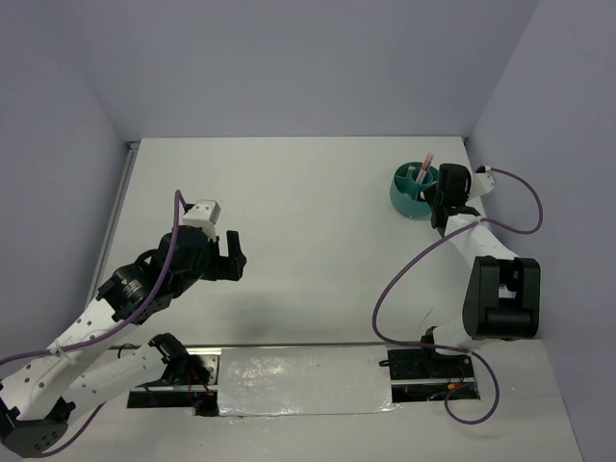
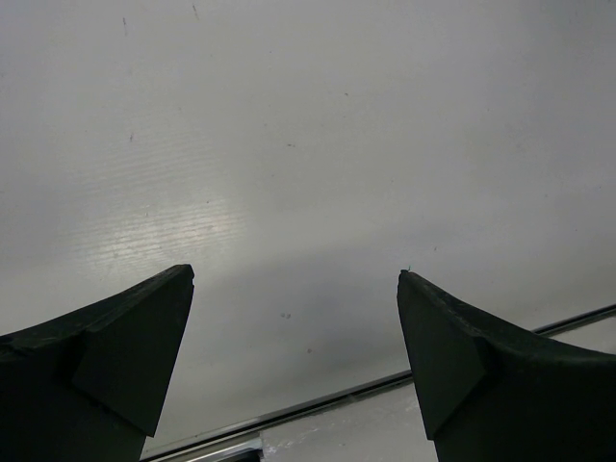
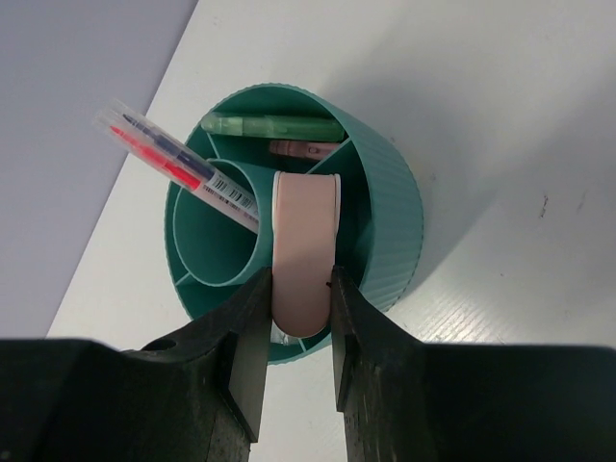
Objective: Sort the stationery into containers
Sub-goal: Place the stationery in the storage box, then reset both arms
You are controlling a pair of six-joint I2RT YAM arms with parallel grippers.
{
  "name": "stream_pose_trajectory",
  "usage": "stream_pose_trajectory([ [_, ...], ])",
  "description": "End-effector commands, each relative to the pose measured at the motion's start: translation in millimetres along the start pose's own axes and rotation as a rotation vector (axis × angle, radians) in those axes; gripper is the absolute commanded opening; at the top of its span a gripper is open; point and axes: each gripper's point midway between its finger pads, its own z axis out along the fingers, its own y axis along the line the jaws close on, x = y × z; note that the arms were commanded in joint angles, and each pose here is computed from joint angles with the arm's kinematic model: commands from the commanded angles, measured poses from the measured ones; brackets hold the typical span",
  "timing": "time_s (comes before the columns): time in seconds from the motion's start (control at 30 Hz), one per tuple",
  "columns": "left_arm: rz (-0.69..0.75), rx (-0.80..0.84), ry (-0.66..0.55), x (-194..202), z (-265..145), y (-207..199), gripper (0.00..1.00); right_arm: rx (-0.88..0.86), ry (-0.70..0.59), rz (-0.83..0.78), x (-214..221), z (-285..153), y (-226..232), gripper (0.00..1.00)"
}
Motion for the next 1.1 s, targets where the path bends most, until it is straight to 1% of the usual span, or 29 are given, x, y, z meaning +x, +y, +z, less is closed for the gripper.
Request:
stream_pose_trajectory([
  [0.0, 0.009, 0.028, -0.035, -8, 0, -6, 0.99, -0.070, -0.036, 0.011, -14, 2, 19, 0.00],
  [0.03, 0.010, 0.028, -0.035, -8, 1, -6, 0.99, -0.062, -0.037, 0.010, -14, 2, 18, 0.00],
  [0.1, 0.012, 0.032, -0.033, -8, 1, -7, 0.99, -0.055, -0.035, 0.007, -14, 2, 17, 0.04],
  [0.13, 0.014, 0.033, -0.031, -7, 1, -7, 0.99, -0.046, -0.036, 0.005, -15, 3, 15, 0.08],
  [0.17, 0.014, 0.034, -0.032, -8, 1, -7, 0.99, -0.045, -0.037, 0.004, -17, 3, 17, 0.09],
  [0.33, 0.009, 0.034, -0.037, -8, 0, -7, 0.99, -0.038, -0.023, -0.008, -14, 5, 15, 0.11],
  [0.4, 0.010, 0.034, -0.036, -8, 0, -7, 0.99, -0.037, -0.022, -0.010, -13, 5, 14, 0.17],
  [0.47, 0.011, 0.042, -0.038, -9, 0, -8, 0.99, -0.044, -0.018, -0.008, -12, 5, 15, 0.23],
  [0.5, 0.014, 0.044, -0.036, -8, 0, -8, 0.99, -0.049, -0.016, -0.009, -13, 4, 17, 0.30],
  [0.57, 0.014, 0.045, -0.037, -8, 0, -8, 0.99, -0.062, -0.019, -0.008, -15, 2, 21, 0.38],
  [0.6, 0.014, 0.047, -0.038, -9, 0, -9, 0.99, -0.064, -0.023, -0.009, -17, 1, 21, 0.45],
  [0.67, 0.014, 0.046, -0.036, -8, 0, -9, 0.99, -0.073, -0.033, -0.008, -22, -3, 26, 0.52],
  [0.7, 0.015, 0.047, -0.038, -9, 0, -9, 0.99, -0.073, -0.033, -0.011, -23, -3, 26, 0.58],
  [0.73, 0.013, 0.049, -0.038, -9, -1, -9, 0.99, -0.079, -0.041, -0.008, -28, -4, 30, 0.60],
  [0.8, 0.014, 0.053, -0.040, -9, -1, -10, 0.99, -0.078, -0.038, -0.012, -30, -6, 31, 0.68],
  [0.87, 0.014, 0.051, -0.040, -9, -1, -9, 0.99, -0.091, -0.040, -0.011, -34, -10, 35, 0.69],
  [0.97, 0.004, 0.022, -0.050, -11, -2, -4, 0.99, -0.151, -0.057, -0.023, -45, -25, 47, 0.73],
  [1.0, -0.003, 0.007, -0.053, -12, -2, -2, 0.99, -0.189, -0.073, -0.050, -52, -38, 56, 0.79],
  [1.03, -0.017, -0.045, -0.060, -14, -2, 7, 0.99, -0.223, -0.072, -0.073, -56, -48, 63, 0.82],
  [1.07, -0.030, -0.082, -0.065, -15, -3, 13, 0.99, -0.229, -0.071, -0.105, -57, -57, 65, 0.89],
])
